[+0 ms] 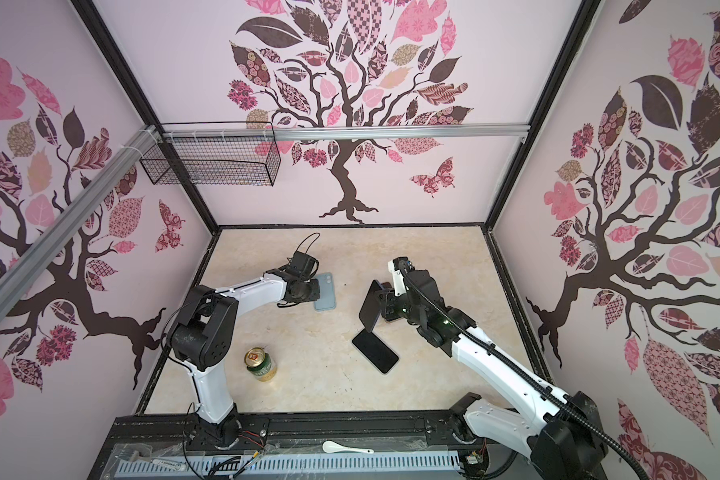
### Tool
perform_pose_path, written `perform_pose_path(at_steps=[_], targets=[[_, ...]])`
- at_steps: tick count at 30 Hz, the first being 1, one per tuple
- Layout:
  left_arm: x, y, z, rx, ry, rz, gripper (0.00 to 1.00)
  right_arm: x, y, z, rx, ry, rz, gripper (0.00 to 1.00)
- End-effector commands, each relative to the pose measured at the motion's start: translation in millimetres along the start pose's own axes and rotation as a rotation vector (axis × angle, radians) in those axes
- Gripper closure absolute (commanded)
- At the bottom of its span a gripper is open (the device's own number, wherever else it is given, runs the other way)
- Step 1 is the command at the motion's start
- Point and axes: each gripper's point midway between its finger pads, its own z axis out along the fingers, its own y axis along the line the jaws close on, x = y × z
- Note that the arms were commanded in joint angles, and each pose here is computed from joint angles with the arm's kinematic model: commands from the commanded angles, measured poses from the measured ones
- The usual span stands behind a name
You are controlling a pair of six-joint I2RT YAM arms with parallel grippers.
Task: Take the phone out of the phone case
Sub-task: 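Lower the pale blue case flat onto the table with the left gripper and release, then raise the blue phone upright with the right gripper while the left gripper grips its edge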
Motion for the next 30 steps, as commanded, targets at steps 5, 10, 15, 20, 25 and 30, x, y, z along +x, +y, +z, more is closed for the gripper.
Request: perform_pose_path(at_steps=[5, 10, 15, 20, 25, 30], targets=[[-2.8, -2.9, 11.0, -0.006, 0.005, 0.014, 0.77, -20.3, 14.7, -4.7, -0.043, -0.042, -0.007, 1.0], [-6.8, -2.1, 14.5, -0.025, 0.003, 0.023, 0.89, -20.0, 14.9, -5.0, -0.045, -0.04, -0.007, 1.0], [-13.7, 4.2, 17.7, -0.058, -0.006, 0.035, 0.96, -18.7, 14.0, -4.7, -0.04, -0.035, -0.01, 1.0], [-30.0, 17.1, 21.3, -0.056, -0.011, 0.029, 1.0, -17.3, 13.0, -5.0, -0.035, -0.03, -0.018, 1.0], [-54.5, 30.2, 23.9, -0.048, -0.023, 0.062, 1.0, -14.7, 12.2, -4.4, -0.033, -0.022, -0.018, 1.0], [-71.6, 36.5, 31.9, -0.02, -0.024, 0.088, 1.0, -11.7, 12.5, -1.8, -0.039, -0.008, -0.017, 1.0]])
